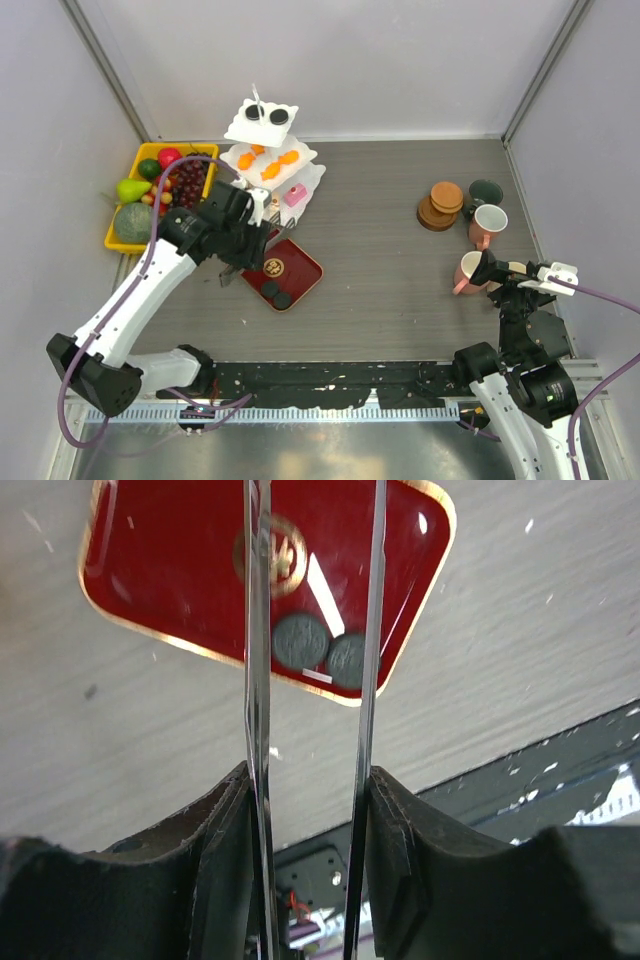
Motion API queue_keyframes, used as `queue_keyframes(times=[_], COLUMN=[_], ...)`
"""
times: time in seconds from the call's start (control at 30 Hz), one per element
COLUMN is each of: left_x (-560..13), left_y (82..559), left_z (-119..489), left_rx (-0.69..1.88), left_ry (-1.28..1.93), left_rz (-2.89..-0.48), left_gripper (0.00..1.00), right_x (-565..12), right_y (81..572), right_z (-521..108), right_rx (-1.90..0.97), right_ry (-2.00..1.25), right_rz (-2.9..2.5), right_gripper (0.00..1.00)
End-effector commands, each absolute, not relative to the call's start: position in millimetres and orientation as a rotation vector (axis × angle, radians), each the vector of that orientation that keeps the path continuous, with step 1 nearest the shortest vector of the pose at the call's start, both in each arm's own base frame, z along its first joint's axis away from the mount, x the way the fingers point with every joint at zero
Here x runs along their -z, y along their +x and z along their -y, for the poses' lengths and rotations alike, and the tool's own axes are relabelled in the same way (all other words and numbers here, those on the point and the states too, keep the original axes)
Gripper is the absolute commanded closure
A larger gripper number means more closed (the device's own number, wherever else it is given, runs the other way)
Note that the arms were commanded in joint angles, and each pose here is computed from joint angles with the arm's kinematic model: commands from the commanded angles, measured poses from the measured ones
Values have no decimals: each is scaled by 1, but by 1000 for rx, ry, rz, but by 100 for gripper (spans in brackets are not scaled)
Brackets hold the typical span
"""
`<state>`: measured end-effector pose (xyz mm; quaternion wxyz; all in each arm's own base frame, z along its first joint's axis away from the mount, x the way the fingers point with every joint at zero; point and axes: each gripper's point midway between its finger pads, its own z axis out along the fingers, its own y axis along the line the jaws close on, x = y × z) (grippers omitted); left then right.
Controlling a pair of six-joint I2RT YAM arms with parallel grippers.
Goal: Serve the afternoon tea
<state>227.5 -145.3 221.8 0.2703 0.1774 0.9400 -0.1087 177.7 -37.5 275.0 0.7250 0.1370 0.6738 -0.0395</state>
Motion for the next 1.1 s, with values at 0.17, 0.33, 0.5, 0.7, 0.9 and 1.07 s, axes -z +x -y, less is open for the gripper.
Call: queue_keyframes(times=[0.17,0.33,0.5,0.7,0.9,1.07], left_x=[-156,-132,-123,-119,-116,-111], left_y=[172,155,149,145,138,135], left_z=[120,111,108,109,112,113], left_rx=[251,205,190,200,225,226], left_ry=[423,415,412,420,435,438], left_rz=[-2760,-2859,-2891,-2920,-2944,-2962], left_gripper=[50,49,47,45,44,47], right_x=[-282,-282,-282,-281,-282,-282], right_y=[180,180,181,181,181,180], right_z=[38,38,37,38,38,38], right_rx=[84,84,83,87,87,88], right_ry=[313,312,311,310,310,311], right_rz=[-1460,-1461,-1464,-1466,-1464,-1461], right_gripper=[5,5,5,5,5,5])
